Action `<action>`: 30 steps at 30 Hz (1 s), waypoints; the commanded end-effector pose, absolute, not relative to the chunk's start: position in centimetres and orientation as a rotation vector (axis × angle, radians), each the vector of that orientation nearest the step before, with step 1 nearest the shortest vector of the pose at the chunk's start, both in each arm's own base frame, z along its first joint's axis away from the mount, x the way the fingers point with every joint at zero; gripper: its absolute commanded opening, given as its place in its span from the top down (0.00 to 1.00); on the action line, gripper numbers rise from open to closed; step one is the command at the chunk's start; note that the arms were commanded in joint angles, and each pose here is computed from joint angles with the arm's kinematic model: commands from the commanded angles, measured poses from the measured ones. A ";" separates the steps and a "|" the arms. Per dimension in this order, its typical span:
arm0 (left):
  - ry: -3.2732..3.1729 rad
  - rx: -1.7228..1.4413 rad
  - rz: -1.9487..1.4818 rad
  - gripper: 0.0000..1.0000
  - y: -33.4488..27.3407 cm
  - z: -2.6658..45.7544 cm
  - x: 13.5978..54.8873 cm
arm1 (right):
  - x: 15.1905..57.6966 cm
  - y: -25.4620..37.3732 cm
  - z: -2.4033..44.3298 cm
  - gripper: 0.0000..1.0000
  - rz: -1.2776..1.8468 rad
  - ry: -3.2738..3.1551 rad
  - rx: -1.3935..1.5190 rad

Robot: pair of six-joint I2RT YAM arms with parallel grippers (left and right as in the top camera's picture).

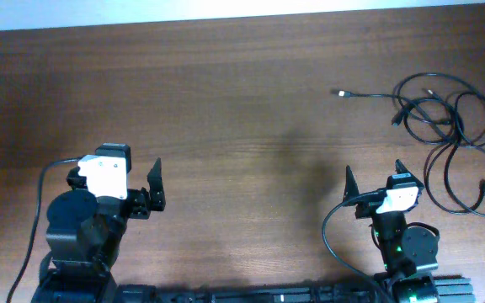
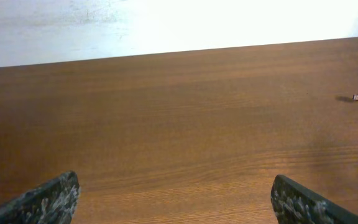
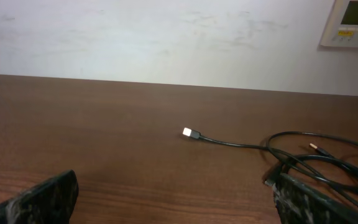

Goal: Untangle cables

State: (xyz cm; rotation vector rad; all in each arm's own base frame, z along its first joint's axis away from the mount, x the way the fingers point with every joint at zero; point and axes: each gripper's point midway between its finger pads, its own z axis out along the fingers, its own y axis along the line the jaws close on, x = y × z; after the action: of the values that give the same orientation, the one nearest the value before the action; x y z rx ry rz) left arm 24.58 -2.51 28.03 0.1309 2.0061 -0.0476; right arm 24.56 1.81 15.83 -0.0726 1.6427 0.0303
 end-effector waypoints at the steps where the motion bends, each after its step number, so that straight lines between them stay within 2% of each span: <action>1: 2.015 0.116 -0.042 0.01 -2.3 27.7 24.6 | 24.5 2.1 15.5 0.00 0.049 1.649 -0.080; 14: 1.999 0.103 -0.024 0.01 -2.0 25.8 24.6 | 24.5 2.1 15.5 0.00 0.049 1.649 -0.080; 30: 1.476 0.059 -0.033 0.01 -1.8 24.0 25.1 | 24.5 2.1 15.5 0.00 0.049 1.649 -0.080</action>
State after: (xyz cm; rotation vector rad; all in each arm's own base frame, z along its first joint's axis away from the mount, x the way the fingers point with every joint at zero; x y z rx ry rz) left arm 25.43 -2.33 24.61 0.0884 1.5324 -0.0467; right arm 24.55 1.93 15.80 -0.0782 1.6436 0.0357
